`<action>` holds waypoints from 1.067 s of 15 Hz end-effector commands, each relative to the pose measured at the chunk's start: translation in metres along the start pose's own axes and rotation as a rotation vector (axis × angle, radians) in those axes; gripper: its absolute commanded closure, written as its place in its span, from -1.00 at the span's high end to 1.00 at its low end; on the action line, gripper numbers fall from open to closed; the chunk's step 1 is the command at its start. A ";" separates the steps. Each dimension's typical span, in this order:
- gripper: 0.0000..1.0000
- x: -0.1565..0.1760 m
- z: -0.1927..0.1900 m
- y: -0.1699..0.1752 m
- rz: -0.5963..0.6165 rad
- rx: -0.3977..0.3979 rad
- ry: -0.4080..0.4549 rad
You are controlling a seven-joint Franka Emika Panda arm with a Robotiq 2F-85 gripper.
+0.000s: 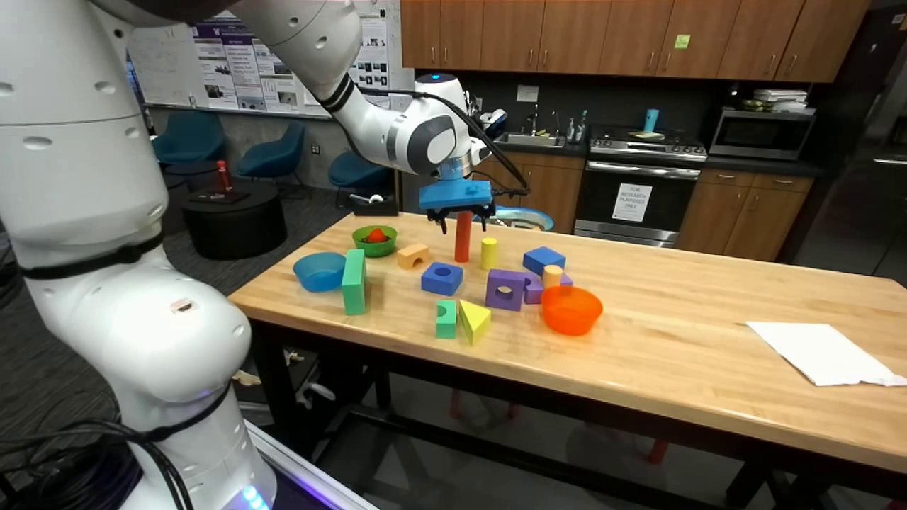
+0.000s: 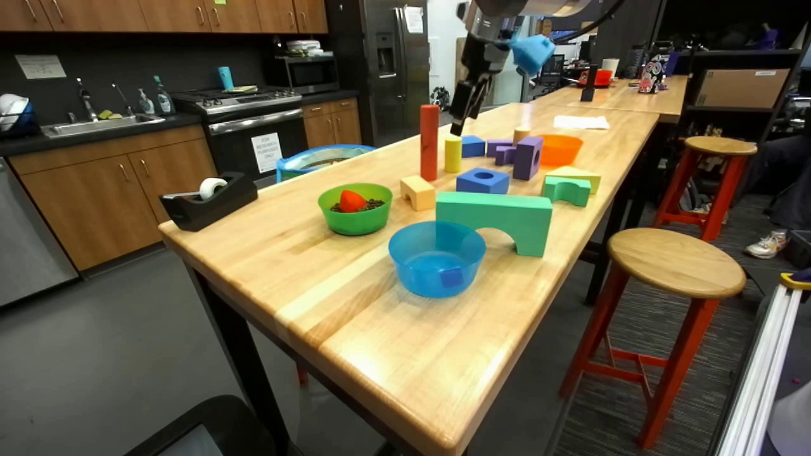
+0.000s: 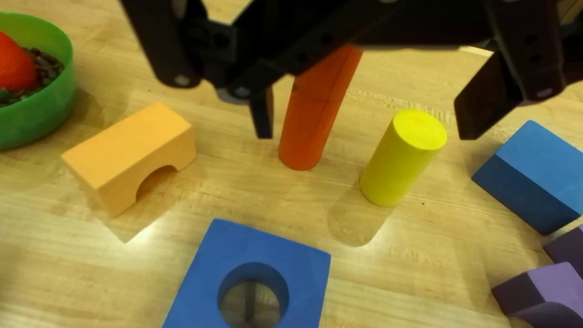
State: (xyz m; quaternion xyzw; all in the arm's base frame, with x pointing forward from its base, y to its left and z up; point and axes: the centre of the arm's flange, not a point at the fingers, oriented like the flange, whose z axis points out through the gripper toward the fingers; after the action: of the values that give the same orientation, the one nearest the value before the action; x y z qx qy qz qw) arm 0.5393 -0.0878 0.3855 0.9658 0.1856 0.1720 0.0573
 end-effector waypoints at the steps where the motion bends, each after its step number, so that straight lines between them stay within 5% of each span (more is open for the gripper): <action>1: 1.00 0.024 0.010 0.011 -0.007 -0.005 0.002; 9: 1.00 0.023 0.014 0.040 0.041 0.010 -0.034; 16: 1.00 0.021 0.006 0.009 -0.005 0.078 -0.110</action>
State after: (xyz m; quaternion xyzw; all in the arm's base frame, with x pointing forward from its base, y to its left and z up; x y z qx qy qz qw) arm 0.5695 -0.1008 0.3772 0.9747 0.1785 0.1268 0.0441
